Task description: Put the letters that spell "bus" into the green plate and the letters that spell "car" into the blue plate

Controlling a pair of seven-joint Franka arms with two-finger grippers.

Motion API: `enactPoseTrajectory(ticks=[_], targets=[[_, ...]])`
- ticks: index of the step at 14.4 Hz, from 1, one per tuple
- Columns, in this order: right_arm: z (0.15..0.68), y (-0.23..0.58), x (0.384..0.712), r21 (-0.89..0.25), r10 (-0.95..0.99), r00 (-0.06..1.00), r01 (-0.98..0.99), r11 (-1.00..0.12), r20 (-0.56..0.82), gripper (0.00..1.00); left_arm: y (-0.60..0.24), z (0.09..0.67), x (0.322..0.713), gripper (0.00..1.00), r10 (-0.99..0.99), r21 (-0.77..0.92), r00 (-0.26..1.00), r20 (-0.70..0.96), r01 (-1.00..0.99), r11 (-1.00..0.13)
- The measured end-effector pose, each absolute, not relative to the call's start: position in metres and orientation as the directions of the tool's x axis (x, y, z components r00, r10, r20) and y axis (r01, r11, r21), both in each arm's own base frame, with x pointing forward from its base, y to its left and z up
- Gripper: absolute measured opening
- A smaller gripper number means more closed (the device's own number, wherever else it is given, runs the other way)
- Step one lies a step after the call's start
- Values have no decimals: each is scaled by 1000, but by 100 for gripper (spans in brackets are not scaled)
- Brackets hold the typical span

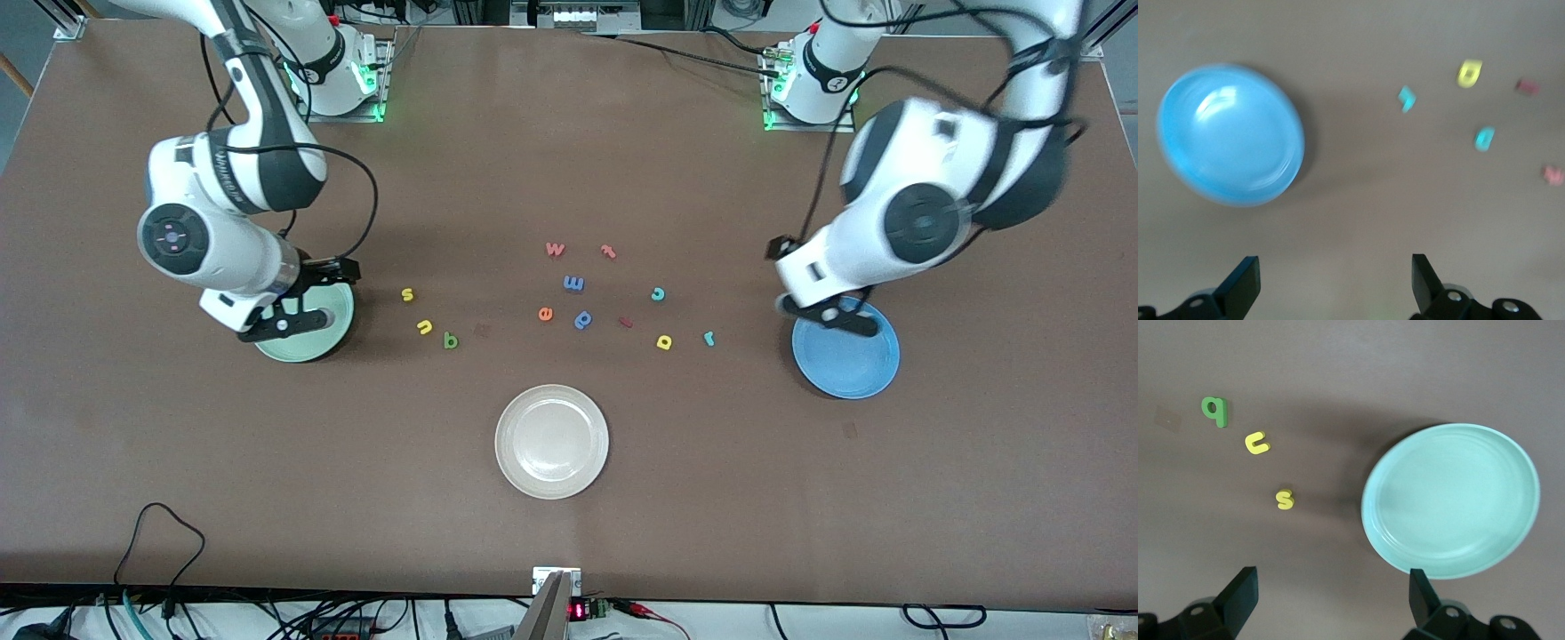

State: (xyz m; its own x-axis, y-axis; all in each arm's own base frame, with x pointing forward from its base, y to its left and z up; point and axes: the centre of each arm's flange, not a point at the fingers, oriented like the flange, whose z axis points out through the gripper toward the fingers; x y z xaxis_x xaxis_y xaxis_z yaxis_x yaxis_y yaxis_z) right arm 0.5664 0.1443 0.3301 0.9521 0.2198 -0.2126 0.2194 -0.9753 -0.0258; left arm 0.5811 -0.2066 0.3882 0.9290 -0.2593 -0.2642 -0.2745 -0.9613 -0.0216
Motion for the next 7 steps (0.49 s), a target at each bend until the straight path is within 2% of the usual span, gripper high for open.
enactPoseTrajectory(ticks=[1,3,4,6,7], targets=[[319,150,560,-25,230,953,230,-973,-197,100,-228,368,585,100,-266,-23,937,-228,-278,-960],[297,159,547,-23,248,954,247,-969,-171,85,-263,326,592,100,-292,-17,943,-158,-298,-954],[287,164,540,-23,254,954,253,-967,-162,85,-275,303,595,100,-300,-13,945,-127,-304,-953],[271,171,528,-21,253,956,252,-967,-147,70,-284,263,602,100,-309,-4,947,-83,-310,-951],[263,174,522,-21,259,956,259,-966,-141,69,-288,245,604,100,-314,-1,947,-64,-315,-949]])
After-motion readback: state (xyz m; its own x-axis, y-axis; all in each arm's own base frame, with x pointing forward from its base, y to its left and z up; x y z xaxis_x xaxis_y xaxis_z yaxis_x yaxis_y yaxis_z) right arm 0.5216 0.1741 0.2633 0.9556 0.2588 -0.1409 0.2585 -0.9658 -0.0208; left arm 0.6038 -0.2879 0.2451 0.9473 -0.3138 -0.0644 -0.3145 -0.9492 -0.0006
